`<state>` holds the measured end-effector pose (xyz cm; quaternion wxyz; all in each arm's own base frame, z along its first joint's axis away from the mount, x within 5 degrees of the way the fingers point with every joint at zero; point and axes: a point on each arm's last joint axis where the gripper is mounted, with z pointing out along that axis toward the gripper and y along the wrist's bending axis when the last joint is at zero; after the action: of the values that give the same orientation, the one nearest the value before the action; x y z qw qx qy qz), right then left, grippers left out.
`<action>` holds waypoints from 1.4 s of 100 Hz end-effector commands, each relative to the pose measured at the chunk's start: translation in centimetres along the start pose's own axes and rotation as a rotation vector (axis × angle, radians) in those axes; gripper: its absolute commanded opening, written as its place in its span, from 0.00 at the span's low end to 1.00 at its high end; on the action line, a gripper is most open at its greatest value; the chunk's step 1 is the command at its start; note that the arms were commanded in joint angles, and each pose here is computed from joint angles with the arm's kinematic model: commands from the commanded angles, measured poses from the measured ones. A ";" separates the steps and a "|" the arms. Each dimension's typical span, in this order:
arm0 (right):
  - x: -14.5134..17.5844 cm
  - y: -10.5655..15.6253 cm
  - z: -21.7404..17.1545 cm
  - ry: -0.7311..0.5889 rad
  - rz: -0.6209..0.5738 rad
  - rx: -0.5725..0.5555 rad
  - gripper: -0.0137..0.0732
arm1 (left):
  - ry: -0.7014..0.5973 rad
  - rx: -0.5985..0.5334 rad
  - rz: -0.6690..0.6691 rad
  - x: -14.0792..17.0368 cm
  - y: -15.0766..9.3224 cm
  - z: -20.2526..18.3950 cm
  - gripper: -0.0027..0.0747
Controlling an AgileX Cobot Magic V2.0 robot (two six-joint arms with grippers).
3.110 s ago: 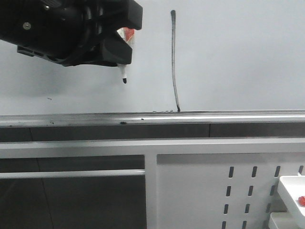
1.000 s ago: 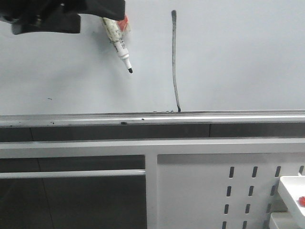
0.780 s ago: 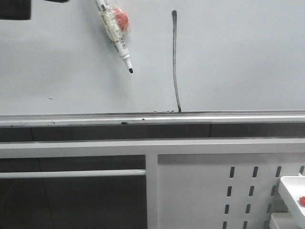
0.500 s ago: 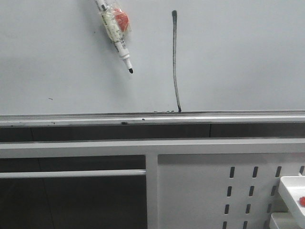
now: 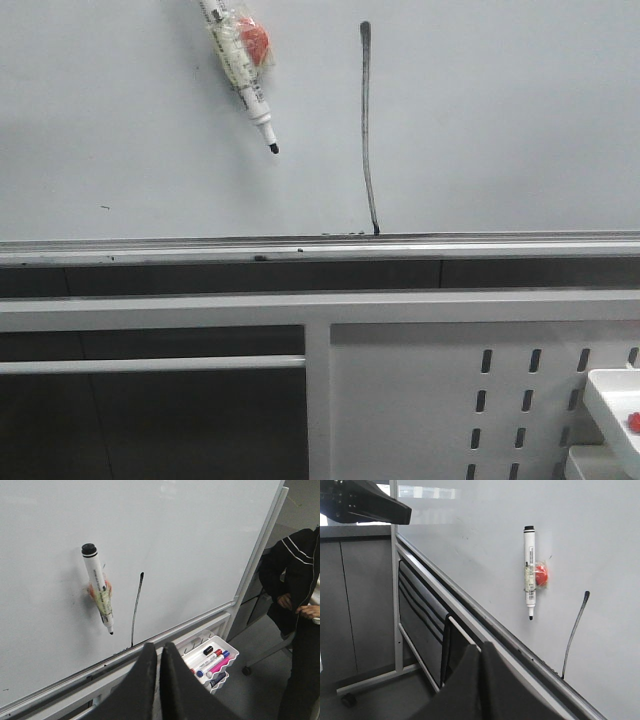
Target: Write number 1 on whiteboard
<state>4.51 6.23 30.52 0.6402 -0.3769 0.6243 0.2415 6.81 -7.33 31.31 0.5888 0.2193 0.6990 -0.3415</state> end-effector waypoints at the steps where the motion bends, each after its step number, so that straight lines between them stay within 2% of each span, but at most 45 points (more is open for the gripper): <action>1: -1.1 -0.6 -0.1 -0.061 0.013 0.061 0.10 | -0.083 -0.011 -0.010 -1.4 0.0 -0.1 0.01; 9: -1.1 -0.6 -0.1 -0.061 0.013 0.061 0.10 | -0.083 -0.012 -0.001 -1.4 0.0 -0.1 0.01; 23: -1.1 -0.6 -0.1 -0.061 0.013 0.061 0.10 | -0.114 -0.052 0.148 -0.7 0.5 -0.2 0.01; 41: -1.1 -0.6 -0.1 -0.061 0.013 0.061 0.10 | -0.283 -0.174 0.301 0.9 1.8 -1.6 0.01; 50: -1.1 -0.6 -0.1 -0.061 0.013 0.061 0.10 | -0.346 -0.283 0.312 2.7 2.8 -3.0 0.01; 60: -1.1 -0.6 -0.1 -0.061 0.013 0.061 0.10 | -0.351 -0.404 0.307 5.6 3.9 -4.0 0.01; 70: -1.1 -0.6 -0.1 -0.061 0.013 0.061 0.10 | -0.348 -0.484 0.289 8.0 4.7 -4.4 0.01; 78: -1.1 -0.6 -0.1 -0.061 0.013 0.061 0.10 | -0.353 -0.530 0.226 9.3 5.2 -4.5 0.01; 119: -1.1 -0.6 -0.1 -0.061 0.013 0.061 0.10 | 0.033 -0.698 0.018 13.2 6.3 -4.7 0.01; 140: -1.1 -0.6 -0.1 -0.061 0.013 0.061 0.10 | 0.022 -0.733 -0.002 13.2 6.4 -4.8 0.01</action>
<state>4.52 6.23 30.54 0.6410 -0.3761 0.6241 0.2412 5.29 -0.78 18.14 0.6103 0.0100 0.7898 -0.0598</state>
